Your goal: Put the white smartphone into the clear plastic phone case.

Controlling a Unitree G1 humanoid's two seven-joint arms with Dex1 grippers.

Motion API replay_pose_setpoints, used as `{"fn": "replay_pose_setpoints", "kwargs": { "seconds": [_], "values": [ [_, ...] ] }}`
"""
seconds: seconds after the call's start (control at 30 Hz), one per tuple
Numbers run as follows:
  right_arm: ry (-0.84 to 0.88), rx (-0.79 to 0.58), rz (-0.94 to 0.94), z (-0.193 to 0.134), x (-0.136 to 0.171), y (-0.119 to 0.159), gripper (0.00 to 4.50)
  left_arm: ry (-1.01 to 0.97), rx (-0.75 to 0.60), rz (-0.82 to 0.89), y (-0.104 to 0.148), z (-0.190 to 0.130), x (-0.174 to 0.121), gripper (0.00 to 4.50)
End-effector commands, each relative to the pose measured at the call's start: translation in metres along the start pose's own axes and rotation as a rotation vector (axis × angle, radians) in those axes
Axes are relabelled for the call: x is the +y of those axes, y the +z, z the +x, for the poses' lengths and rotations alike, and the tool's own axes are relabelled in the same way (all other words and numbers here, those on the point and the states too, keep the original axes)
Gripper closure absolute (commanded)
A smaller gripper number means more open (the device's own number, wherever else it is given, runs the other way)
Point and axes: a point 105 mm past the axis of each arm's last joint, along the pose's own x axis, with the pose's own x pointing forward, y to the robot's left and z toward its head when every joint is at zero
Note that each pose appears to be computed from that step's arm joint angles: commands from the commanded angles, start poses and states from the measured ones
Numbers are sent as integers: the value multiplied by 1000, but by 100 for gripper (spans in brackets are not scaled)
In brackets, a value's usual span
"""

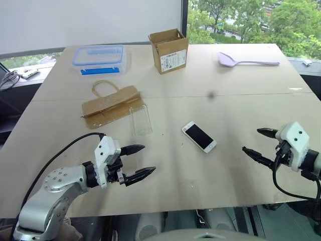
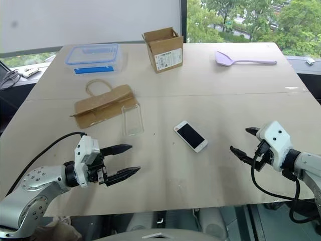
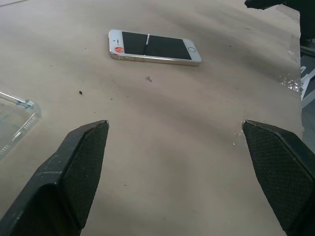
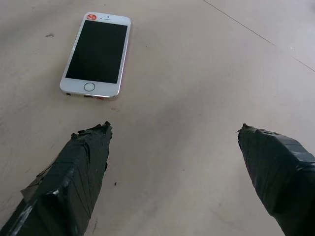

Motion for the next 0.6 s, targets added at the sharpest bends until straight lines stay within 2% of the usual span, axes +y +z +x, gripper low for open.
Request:
{"fn": "replay_pose_setpoints", "kwargs": {
  "seconds": [0.03,0.13,0.23,0.43,0.6],
  "values": [
    [66,-94,-33,-10,15,22,3,24,-44,79,17,-4,19,0],
    [234,-280,-8,-13,47,52,3,43,-78,155,36,-7,54,0],
    [385,-345,-23,-13,72,69,3,-16,-18,233,43,-13,79,0],
    [469,-379,-50,-8,90,81,3,-160,127,437,53,-9,117,0],
    [459,-387,-47,-7,99,84,3,-303,341,596,54,10,138,0]
  ]
}}
